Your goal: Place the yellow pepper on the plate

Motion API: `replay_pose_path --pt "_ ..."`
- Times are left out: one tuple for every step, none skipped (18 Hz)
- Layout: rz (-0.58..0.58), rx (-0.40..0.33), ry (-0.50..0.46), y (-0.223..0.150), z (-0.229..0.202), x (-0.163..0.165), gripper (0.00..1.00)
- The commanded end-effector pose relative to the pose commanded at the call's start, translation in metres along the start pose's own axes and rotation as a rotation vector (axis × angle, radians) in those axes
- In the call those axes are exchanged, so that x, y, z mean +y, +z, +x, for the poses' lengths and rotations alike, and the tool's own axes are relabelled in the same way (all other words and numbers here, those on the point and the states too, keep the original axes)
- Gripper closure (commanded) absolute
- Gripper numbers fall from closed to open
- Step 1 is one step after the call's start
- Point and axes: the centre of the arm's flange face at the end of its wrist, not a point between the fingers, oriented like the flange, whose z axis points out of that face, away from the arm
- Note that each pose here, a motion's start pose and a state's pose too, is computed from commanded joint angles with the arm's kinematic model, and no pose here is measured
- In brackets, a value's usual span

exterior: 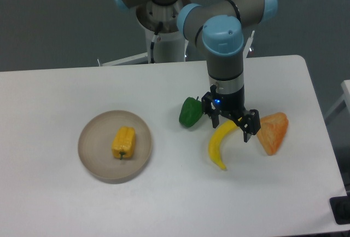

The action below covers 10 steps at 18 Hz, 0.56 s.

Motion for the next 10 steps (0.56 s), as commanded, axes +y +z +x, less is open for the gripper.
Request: replay_pose_path --pt "0.000 0.000 0.000 0.0004 -0.0005 -0.0002 0.00" --pt "0.000 0.000 -0.006 0.0004 -0.0005 -0.0002 0.00" --pt "0.000 0.000 0.000 0.0004 -0.0005 -0.0002 0.00" --pt "-0.001 0.000 -0.009 0.0002 -0.0011 0.0015 0.00" --pt "-0.002 0.002 -0.010 0.0014 -0.0002 0.0019 0.00" --pt "-0.001 0.000 -0.012 -0.0002 -0.0006 0.0018 0.00" --pt "-0.002 -0.001 -0.013 0.0000 -0.0018 0.0033 0.00" --pt "-0.002 -0.004 -0.022 -0.0014 -0.0050 0.0078 0.00" --pt "-0.003 -0.003 -0.027 -0.0008 -0.0045 0.0080 0.00" --pt "-0.002 -0.005 -0.028 -0.0011 -0.0048 0.0079 0.00"
